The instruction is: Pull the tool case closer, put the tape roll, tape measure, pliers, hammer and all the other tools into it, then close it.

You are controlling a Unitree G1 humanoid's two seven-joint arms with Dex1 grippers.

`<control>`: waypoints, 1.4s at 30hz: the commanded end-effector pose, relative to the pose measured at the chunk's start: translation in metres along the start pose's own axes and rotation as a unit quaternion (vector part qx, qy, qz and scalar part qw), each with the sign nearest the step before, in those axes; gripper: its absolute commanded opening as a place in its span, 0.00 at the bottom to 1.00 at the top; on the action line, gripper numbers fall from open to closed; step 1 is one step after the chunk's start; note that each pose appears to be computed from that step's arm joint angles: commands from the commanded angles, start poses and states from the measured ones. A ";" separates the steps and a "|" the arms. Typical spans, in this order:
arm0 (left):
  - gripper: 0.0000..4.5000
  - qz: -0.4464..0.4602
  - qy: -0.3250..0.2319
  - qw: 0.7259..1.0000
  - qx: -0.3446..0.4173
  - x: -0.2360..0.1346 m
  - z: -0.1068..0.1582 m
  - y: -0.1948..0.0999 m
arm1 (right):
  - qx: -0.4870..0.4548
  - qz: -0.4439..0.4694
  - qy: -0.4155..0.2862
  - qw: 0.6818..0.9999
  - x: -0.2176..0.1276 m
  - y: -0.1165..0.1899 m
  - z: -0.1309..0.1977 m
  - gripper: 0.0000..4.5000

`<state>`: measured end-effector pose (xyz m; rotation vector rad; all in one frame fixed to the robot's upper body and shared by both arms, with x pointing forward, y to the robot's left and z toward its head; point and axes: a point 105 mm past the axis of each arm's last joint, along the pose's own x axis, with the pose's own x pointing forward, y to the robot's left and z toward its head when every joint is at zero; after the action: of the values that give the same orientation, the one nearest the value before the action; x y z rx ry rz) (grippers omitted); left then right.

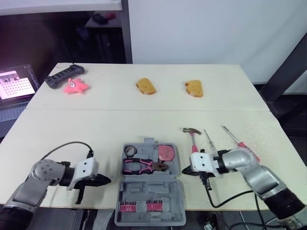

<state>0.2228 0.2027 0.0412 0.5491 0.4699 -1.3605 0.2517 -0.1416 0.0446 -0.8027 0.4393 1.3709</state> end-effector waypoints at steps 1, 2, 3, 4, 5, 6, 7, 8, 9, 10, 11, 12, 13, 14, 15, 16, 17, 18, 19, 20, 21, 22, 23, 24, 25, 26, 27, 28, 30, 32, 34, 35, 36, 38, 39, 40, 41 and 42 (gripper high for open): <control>0.00 -0.011 -0.003 1.000 0.007 0.008 0.002 -0.005 | -0.011 0.004 -0.002 1.000 0.004 0.006 0.000 0.00; 0.00 -0.011 -0.008 1.000 0.006 0.011 0.004 -0.006 | -0.008 0.006 -0.007 1.000 0.006 0.007 0.001 0.00; 0.00 -0.009 -0.012 1.000 0.005 0.014 0.005 -0.006 | -0.007 0.010 -0.009 1.000 0.007 0.008 0.001 0.00; 0.00 -0.008 -0.015 1.000 0.004 0.017 0.006 -0.007 | -0.008 0.012 -0.009 1.000 0.007 0.009 0.002 0.00; 0.00 -0.009 -0.017 1.000 0.002 0.018 0.007 -0.008 | -0.009 0.013 -0.010 1.000 0.007 0.010 0.002 0.00; 0.00 -0.010 -0.017 1.000 0.001 0.019 0.007 -0.009 | -0.007 0.015 -0.012 1.000 0.008 0.011 0.003 0.00; 0.00 -0.010 -0.017 1.000 0.000 0.020 0.007 -0.010 | -0.007 0.017 -0.015 1.000 0.008 0.011 0.004 0.00; 0.00 -0.008 -0.019 1.000 -0.001 0.021 0.007 -0.009 | -0.006 0.017 -0.018 1.000 0.008 0.011 0.005 0.00; 0.00 -0.006 -0.021 1.000 -0.001 0.022 0.007 -0.009 | -0.006 0.017 -0.020 1.000 0.008 0.011 0.006 0.00; 0.00 -0.005 -0.021 1.000 -0.001 0.022 0.008 -0.008 | -0.007 0.018 -0.022 1.000 0.009 0.011 0.007 0.00; 0.00 -0.003 -0.022 1.000 0.001 0.023 0.009 -0.007 | -0.007 0.018 -0.024 1.000 0.009 0.010 0.008 0.00; 0.00 0.000 -0.024 1.000 0.004 0.024 0.010 -0.005 | -0.008 0.016 -0.026 1.000 0.010 0.009 0.009 0.00; 0.00 0.002 -0.024 1.000 0.008 0.026 0.011 -0.004 | -0.008 0.015 -0.027 0.999 0.011 0.008 0.010 0.00; 0.00 0.004 -0.017 1.000 0.018 0.027 0.010 -0.003 | -0.007 0.015 -0.028 0.999 0.012 0.007 0.010 0.00; 0.00 0.006 -0.014 1.000 0.024 0.028 0.010 -0.001 | -0.008 0.013 -0.028 0.999 0.013 0.006 0.011 0.00; 0.00 0.009 -0.018 0.999 0.025 0.030 0.013 0.000 | -0.007 0.013 -0.029 0.999 0.014 0.005 0.011 0.00; 0.00 0.012 -0.021 0.999 0.028 0.031 0.014 0.002 | -0.007 0.012 -0.029 0.999 0.015 0.005 0.012 0.00; 0.00 0.017 -0.022 0.999 0.030 0.032 0.016 0.004 | -0.007 0.011 -0.030 0.999 0.015 0.004 0.012 0.00; 0.00 0.019 -0.022 0.999 0.032 0.033 0.016 0.005 | -0.007 0.010 -0.030 0.999 0.016 0.003 0.012 0.00; 0.00 0.021 -0.019 0.999 0.034 0.033 0.016 0.006 | -0.007 0.010 -0.031 0.999 0.017 0.002 0.013 0.00; 0.00 0.022 -0.025 0.999 0.030 0.035 0.017 0.006 | -0.007 0.009 -0.033 0.999 0.018 0.002 0.014 0.00; 0.00 0.023 -0.032 0.999 0.026 0.037 0.019 0.006 | -0.006 0.009 -0.034 0.999 0.020 0.002 0.015 0.00; 0.00 0.024 -0.036 0.999 0.023 0.038 0.020 0.007 | -0.006 0.009 -0.035 0.999 0.021 0.002 0.016 0.00; 0.00 0.025 -0.040 0.999 0.022 0.040 0.022 0.007 | -0.005 0.011 -0.037 0.999 0.022 0.002 0.017 0.00; 0.00 0.028 -0.049 0.998 0.019 0.044 0.026 0.006 | -0.003 0.009 -0.039 0.999 0.023 0.001 0.018 0.00; 0.00 0.030 -0.059 0.998 0.015 0.047 0.030 0.005 | -0.001 0.007 -0.041 0.999 0.023 0.001 0.019 0.00; 0.00 0.031 -0.065 0.997 0.012 0.049 0.033 0.005 | 0.001 0.006 -0.042 0.999 0.024 0.000 0.019 0.00; 0.00 0.033 -0.067 0.997 0.010 0.050 0.034 0.004 | 0.003 0.004 -0.043 0.999 0.024 -0.001 0.020 0.00; 0.00 0.039 -0.062 0.997 0.011 0.050 0.034 0.005 | 0.007 0.000 -0.047 0.999 0.025 -0.003 0.022 0.00; 0.00 0.053 -0.048 0.997 0.014 0.045 0.029 0.011 | 0.016 -0.006 -0.049 0.999 0.026 -0.006 0.024 0.00; 0.00 0.074 -0.040 0.996 0.012 0.036 0.025 0.021 | 0.021 -0.005 -0.050 0.999 0.027 -0.007 0.025 0.00; 0.00 0.080 -0.038 0.996 0.015 0.034 0.025 0.025 | 0.024 -0.005 -0.050 0.998 0.028 -0.007 0.025 0.00; 0.00 0.083 -0.039 0.996 0.017 0.032 0.026 0.028 | 0.026 -0.006 -0.050 0.998 0.029 -0.008 0.025 0.00; 0.00 0.088 -0.032 0.995 0.026 0.031 0.026 0.034 | 0.031 -0.011 -0.050 0.998 0.031 -0.011 0.026 0.00; 0.00 0.090 -0.032 0.995 0.027 0.030 0.026 0.036 | 0.034 -0.015 -0.049 0.998 0.031 -0.013 0.025 0.00; 0.00 0.093 -0.035 0.995 0.026 0.028 0.027 0.039 | 0.036 -0.018 -0.047 0.998 0.031 -0.015 0.025 0.00; 0.00 0.095 -0.038 0.994 0.026 0.027 0.028 0.041 | 0.037 -0.020 -0.045 0.998 0.031 -0.017 0.025 0.00; 0.00 0.095 -0.037 0.994 0.027 0.027 0.028 0.043 | 0.037 -0.025 -0.043 0.998 0.031 -0.019 0.024 0.00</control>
<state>0.2641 0.1778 0.0346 0.5555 0.4067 -1.1910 0.2671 -0.1119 0.0341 -0.6783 0.4569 1.3300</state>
